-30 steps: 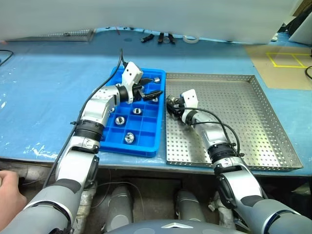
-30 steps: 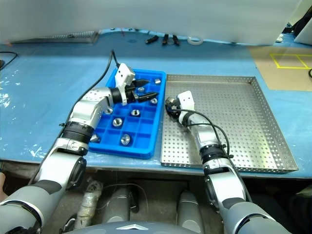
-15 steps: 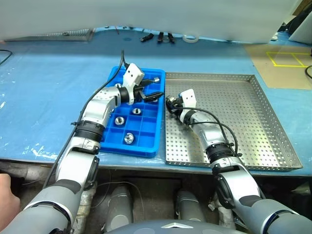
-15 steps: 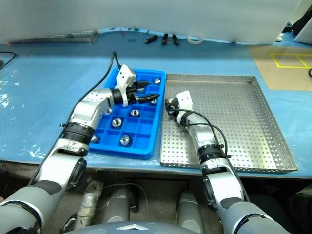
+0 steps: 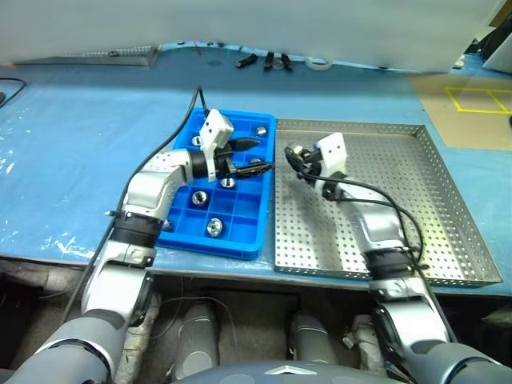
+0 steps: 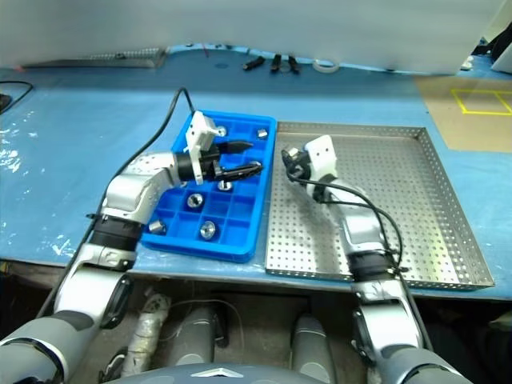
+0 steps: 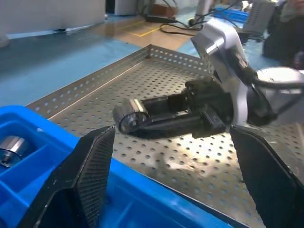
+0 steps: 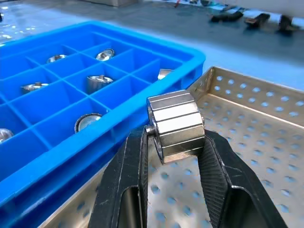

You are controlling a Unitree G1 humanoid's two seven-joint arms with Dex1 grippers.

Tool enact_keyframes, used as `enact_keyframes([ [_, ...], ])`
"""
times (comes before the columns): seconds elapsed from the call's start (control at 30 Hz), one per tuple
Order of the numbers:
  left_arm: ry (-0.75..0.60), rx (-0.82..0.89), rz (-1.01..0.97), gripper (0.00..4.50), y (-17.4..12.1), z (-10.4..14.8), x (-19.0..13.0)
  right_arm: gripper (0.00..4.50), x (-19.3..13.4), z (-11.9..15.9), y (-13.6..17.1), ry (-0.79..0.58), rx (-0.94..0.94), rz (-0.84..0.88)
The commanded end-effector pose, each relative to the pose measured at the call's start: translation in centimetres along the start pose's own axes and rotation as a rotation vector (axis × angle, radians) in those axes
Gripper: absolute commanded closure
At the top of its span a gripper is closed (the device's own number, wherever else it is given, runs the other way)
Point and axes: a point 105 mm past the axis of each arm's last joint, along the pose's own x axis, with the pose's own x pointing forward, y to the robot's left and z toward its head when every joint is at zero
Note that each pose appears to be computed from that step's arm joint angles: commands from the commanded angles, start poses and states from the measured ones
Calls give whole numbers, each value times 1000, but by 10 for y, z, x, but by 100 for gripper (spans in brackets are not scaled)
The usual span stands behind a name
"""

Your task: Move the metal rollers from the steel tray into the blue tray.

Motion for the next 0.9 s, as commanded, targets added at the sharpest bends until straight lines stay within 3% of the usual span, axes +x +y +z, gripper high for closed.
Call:
enact_keyframes([
  [0.03,-32,29,-57,45,-16,14,-9,339,-25,30,3,-42,-52,50],
  [0.3,13,14,-39,45,-32,2,-43,339,-51,52,44,-21,3,344],
  [0.7,77,-21,87,45,-50,-18,-76,339,-20,22,75,105,159,520],
  [0.9,94,-23,119,45,-51,-22,-86,339,-21,5,92,193,185,629],
])
